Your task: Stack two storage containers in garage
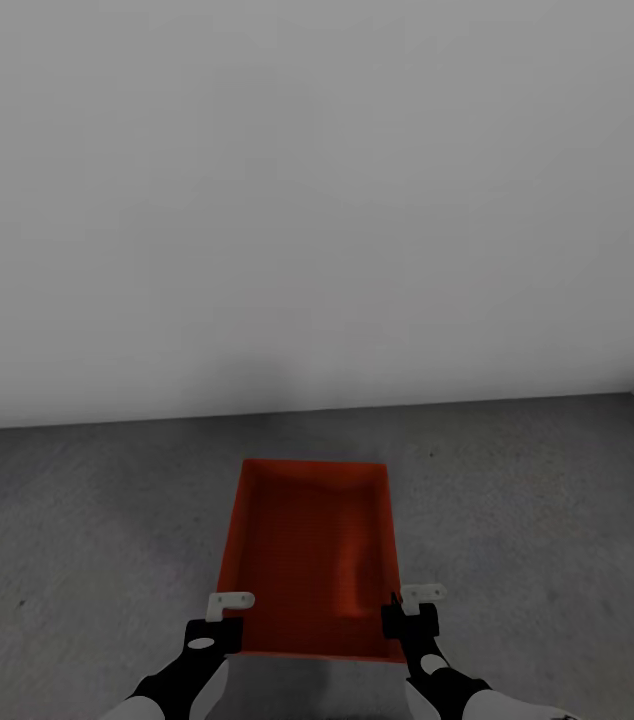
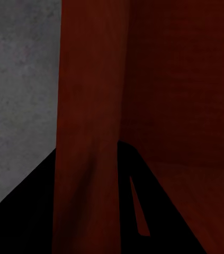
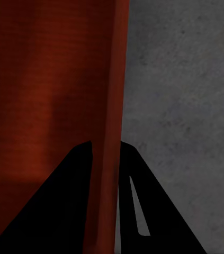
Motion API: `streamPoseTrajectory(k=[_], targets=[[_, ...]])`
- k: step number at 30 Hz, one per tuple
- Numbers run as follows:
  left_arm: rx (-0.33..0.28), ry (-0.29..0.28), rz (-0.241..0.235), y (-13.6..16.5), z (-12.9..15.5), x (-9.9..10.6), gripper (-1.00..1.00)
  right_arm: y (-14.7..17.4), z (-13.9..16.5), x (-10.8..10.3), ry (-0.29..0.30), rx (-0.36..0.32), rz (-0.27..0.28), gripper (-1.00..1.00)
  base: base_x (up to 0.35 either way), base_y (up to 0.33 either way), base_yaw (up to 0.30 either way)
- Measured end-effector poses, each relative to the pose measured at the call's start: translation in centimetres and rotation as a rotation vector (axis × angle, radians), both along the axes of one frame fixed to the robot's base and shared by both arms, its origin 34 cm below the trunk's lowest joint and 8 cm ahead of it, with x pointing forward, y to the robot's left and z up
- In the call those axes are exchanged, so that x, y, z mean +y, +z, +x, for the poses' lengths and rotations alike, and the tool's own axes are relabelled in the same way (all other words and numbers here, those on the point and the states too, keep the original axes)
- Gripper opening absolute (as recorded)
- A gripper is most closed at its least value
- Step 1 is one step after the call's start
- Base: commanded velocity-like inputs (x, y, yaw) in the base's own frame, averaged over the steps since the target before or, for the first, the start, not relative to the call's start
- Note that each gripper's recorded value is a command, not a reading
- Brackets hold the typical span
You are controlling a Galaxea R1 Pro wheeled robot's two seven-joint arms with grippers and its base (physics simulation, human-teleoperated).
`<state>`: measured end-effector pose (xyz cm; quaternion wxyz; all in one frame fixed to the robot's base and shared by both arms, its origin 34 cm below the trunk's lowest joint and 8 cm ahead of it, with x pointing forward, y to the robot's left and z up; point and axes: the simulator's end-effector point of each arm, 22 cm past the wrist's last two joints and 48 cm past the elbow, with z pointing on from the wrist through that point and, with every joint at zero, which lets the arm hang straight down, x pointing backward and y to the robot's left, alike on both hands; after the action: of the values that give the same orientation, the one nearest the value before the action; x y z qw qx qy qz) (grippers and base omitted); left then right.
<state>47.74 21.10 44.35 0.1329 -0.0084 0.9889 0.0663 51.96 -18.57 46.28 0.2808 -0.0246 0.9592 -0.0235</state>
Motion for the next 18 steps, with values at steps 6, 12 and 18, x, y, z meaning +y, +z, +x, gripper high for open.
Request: streamPoseTrajectory(k=[6, 12, 18], targets=[[0.002, 0.000, 0.000, -0.02, -0.07, 0.01, -1.00, -0.02, -0.03, 0.01, 0.001, 0.002, -0.001, -1.00, 0.000, 0.000, 0.000], [0.002, 0.000, 0.000, -0.03, -0.09, 0.01, -1.00, -0.02, -0.03, 0.02, 0.002, 0.002, -0.001, -1.00, 0.000, 0.000, 0.000], [0.003, 0.000, 0.000, -0.04, -0.13, 0.02, -1.00, -0.03, -0.05, 0.02, 0.002, 0.003, -0.001, -1.00, 0.000, 0.000, 0.000]])
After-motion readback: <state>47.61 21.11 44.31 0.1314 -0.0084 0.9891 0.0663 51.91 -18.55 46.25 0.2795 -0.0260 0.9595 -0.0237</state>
